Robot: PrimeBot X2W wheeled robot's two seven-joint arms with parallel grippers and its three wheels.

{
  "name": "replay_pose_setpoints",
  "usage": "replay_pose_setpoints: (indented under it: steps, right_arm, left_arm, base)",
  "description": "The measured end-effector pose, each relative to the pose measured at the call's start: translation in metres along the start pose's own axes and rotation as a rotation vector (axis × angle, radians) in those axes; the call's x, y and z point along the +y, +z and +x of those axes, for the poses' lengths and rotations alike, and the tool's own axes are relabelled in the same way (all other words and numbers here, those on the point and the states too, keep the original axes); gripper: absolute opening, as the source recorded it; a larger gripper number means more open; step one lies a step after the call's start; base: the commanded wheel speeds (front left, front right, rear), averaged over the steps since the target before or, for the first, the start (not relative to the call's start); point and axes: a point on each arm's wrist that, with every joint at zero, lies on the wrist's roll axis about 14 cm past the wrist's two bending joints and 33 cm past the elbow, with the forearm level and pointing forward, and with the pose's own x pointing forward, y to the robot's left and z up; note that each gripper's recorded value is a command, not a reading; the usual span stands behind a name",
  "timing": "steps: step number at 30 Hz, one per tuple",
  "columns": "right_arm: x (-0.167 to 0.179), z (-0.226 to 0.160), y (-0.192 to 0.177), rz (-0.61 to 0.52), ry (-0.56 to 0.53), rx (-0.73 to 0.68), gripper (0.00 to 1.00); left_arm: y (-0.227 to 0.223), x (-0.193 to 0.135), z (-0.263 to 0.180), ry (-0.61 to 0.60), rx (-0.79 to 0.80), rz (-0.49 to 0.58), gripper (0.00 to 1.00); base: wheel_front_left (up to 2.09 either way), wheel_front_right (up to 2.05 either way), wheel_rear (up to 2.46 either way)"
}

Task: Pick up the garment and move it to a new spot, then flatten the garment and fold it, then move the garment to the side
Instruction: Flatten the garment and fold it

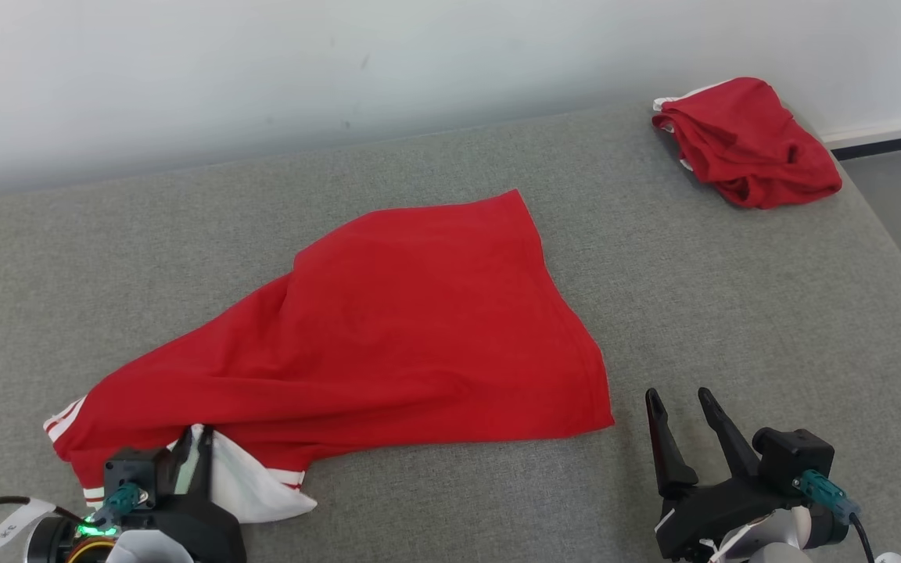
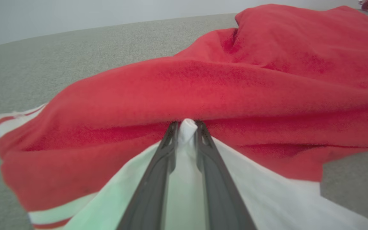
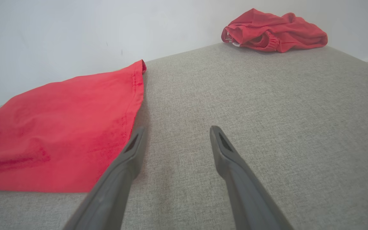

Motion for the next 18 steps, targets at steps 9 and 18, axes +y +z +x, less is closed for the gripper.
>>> replay_pose_setpoints:
  steps: [9, 18]
  right_arm:
    - [0.009, 0.005, 0.003, 0.001, 0.025, -0.012, 1.00]
    - [0.027, 0.014, 0.001, 0.002, 0.076, -0.008, 1.00]
  left_arm:
    - [0.023, -0.005, -0.009, 0.019, -0.108, -0.028, 0.00]
    - [0.001, 0.004, -0.056, 0.121, -0.109, -0.138, 0.00]
  base:
    - [0.00, 0.00, 0.00]
    - [0.00, 0.00, 0.00]
